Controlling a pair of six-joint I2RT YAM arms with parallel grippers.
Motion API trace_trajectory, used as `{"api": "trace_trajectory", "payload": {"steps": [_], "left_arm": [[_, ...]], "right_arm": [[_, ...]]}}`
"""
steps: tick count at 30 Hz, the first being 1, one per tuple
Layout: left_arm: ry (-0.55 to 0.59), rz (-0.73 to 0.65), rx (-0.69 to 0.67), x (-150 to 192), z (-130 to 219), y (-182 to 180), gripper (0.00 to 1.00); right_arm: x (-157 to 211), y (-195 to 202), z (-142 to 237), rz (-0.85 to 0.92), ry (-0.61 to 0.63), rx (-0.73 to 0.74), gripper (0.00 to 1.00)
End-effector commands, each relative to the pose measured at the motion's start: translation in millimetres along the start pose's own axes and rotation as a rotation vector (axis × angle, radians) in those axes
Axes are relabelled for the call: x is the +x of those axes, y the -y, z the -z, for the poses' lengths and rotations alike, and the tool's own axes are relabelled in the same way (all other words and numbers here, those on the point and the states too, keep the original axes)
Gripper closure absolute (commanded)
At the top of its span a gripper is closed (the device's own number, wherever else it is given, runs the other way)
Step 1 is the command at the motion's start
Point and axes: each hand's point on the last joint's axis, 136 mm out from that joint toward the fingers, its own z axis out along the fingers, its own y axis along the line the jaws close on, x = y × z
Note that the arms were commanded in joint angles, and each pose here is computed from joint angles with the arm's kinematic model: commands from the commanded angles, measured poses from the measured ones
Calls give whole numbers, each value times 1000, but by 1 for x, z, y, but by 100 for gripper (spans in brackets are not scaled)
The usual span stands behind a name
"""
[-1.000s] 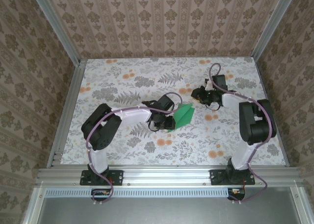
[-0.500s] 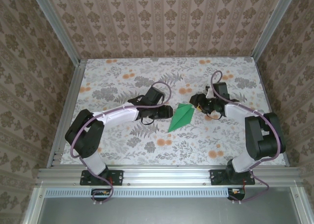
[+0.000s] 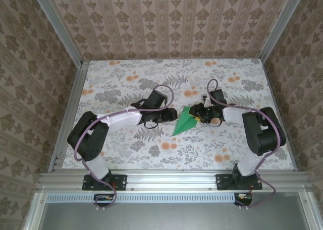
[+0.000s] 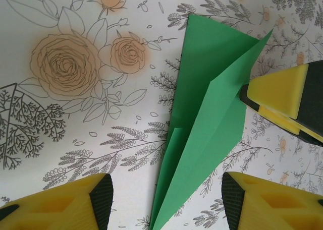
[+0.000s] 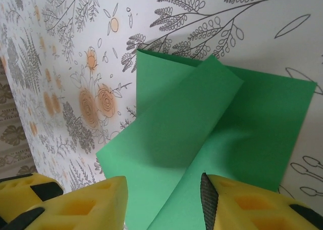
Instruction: Fold a paper plane with a square sheet of paper (pick it up from the middle)
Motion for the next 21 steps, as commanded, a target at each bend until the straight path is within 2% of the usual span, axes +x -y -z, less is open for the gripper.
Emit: {"api": "trace_trajectory", "payload": {"steps": [1,9,16,18,21], "left_arm": [[-11,30,5,2,-5,-5,39],[-20,53,24,2,-6,-7,38],[-15,102,96,-2,-1,-11,37],[-11,121,130,-3,3,-13,34],[16,140,177,-9,13,-15,25]], "right_arm": [[-4,-6,-3,3,-3,-3,56],[-7,-13,-17,16,-21,-39,68],[-14,-21,-22,46,-2,-96,88],[-16,-32,-18,60,10,-134,91],[-20,-53,-7,91,32,-208,94]]}}
